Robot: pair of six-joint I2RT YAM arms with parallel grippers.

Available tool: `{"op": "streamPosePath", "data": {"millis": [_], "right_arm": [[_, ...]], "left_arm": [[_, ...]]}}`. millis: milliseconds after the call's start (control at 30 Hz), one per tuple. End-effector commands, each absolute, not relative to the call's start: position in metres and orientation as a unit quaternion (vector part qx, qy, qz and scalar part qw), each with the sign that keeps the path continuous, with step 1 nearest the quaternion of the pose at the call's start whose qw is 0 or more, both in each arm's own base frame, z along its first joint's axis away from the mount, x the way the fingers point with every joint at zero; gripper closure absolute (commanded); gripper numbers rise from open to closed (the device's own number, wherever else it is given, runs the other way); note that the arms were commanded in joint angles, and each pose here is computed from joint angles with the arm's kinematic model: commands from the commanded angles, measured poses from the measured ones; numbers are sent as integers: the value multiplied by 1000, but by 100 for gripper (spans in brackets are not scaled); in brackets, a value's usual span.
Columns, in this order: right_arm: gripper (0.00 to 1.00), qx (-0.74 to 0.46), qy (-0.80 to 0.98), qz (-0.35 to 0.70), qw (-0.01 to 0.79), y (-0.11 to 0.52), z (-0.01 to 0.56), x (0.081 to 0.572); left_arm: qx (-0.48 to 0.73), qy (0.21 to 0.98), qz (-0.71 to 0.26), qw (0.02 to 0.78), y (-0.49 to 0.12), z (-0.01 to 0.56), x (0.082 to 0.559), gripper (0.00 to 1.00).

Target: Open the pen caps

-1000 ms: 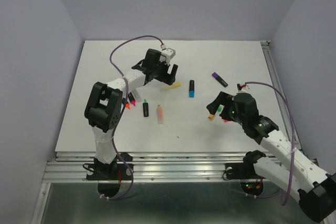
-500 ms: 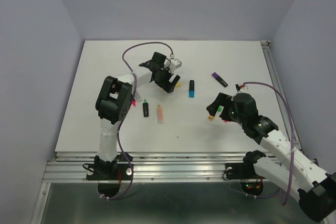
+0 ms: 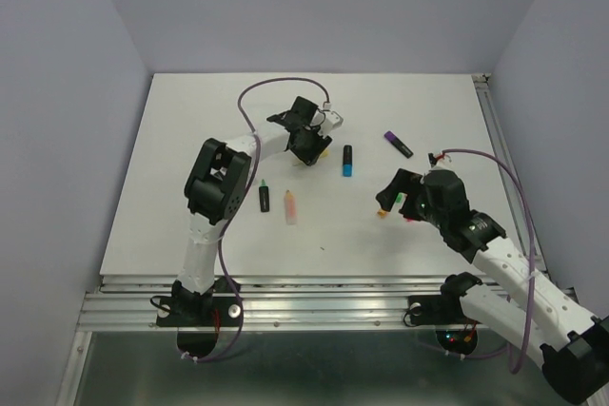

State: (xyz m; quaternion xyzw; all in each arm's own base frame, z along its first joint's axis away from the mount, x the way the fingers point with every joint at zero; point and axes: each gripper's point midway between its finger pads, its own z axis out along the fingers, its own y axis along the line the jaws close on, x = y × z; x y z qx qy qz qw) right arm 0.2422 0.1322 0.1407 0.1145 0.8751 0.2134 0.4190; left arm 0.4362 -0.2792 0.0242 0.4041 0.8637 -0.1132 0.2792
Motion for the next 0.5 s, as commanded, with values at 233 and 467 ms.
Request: {"op": "streamPosePath", "data": {"millis": [233, 467], "right_arm": [[0, 116, 871, 197, 435, 123, 138, 242], [0, 121, 867, 194, 444, 120, 142, 244]], "left_arm": [[397, 893, -59, 205, -258, -37, 419, 100], [370, 888, -70, 262, -270, 8, 430, 100]]}}
